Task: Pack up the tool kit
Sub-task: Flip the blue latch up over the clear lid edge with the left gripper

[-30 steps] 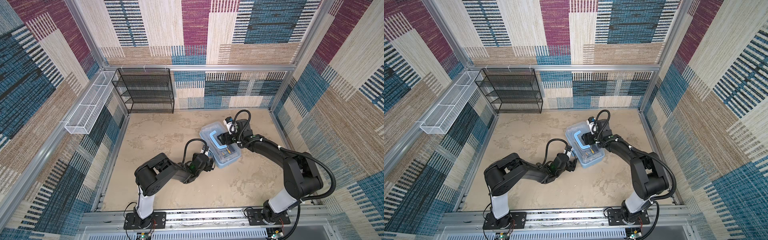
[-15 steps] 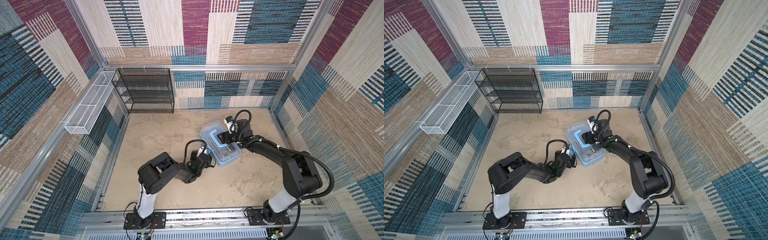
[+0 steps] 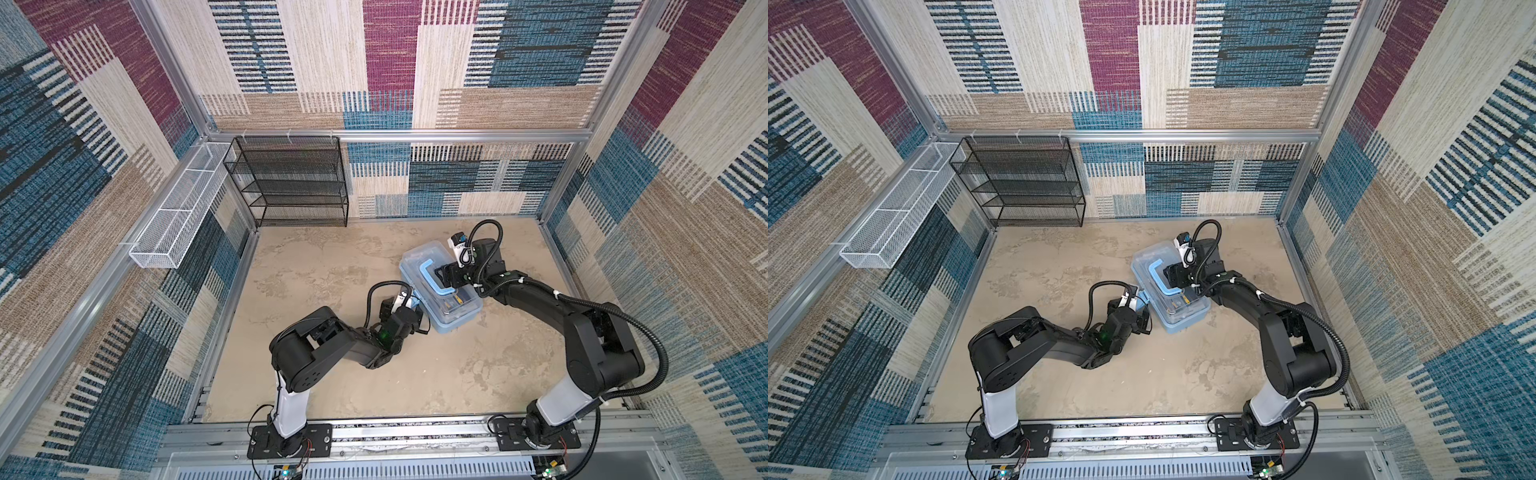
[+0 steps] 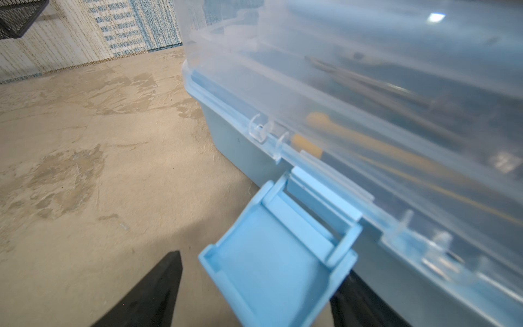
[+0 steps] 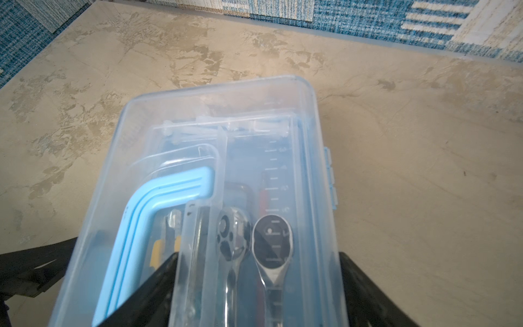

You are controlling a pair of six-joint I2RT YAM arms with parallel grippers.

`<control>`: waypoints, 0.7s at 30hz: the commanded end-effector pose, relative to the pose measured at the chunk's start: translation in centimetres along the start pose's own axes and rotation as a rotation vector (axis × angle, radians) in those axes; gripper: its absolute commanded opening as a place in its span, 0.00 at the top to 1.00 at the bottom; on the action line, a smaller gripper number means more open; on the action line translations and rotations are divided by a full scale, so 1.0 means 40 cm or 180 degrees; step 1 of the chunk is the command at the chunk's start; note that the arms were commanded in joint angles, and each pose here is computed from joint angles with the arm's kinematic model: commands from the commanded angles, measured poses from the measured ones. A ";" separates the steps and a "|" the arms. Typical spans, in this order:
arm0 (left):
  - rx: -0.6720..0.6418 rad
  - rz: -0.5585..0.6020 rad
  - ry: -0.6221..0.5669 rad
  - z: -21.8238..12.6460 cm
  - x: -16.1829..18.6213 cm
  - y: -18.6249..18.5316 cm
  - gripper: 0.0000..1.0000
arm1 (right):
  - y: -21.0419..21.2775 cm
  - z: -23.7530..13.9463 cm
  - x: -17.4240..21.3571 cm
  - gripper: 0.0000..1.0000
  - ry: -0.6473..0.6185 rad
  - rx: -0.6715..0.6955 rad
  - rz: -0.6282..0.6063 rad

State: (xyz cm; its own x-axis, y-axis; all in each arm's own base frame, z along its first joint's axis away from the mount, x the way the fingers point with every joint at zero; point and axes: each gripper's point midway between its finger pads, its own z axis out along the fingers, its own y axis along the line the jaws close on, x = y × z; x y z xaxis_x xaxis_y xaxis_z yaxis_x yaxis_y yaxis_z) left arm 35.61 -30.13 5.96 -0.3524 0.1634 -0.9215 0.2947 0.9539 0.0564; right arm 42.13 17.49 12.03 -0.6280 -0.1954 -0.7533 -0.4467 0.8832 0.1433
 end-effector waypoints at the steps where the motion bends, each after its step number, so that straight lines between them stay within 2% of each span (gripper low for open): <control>1: -0.0120 0.0028 -0.0078 -0.008 -0.019 0.020 0.18 | -0.025 -0.008 0.170 0.19 0.0822 0.0211 0.0081; 21: -0.0300 0.0213 0.0035 -0.028 0.002 0.068 0.17 | -0.019 -0.016 0.126 0.17 0.0672 0.0183 0.0107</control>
State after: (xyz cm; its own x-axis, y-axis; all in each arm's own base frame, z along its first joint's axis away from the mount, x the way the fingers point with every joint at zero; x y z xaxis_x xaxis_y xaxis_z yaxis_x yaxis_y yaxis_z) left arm 35.18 -27.92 5.98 -0.3564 0.2199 -0.9081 0.2575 0.9574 0.1308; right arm 42.32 17.47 12.80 -0.6224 -0.1909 -0.7591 -0.4411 0.8867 0.1387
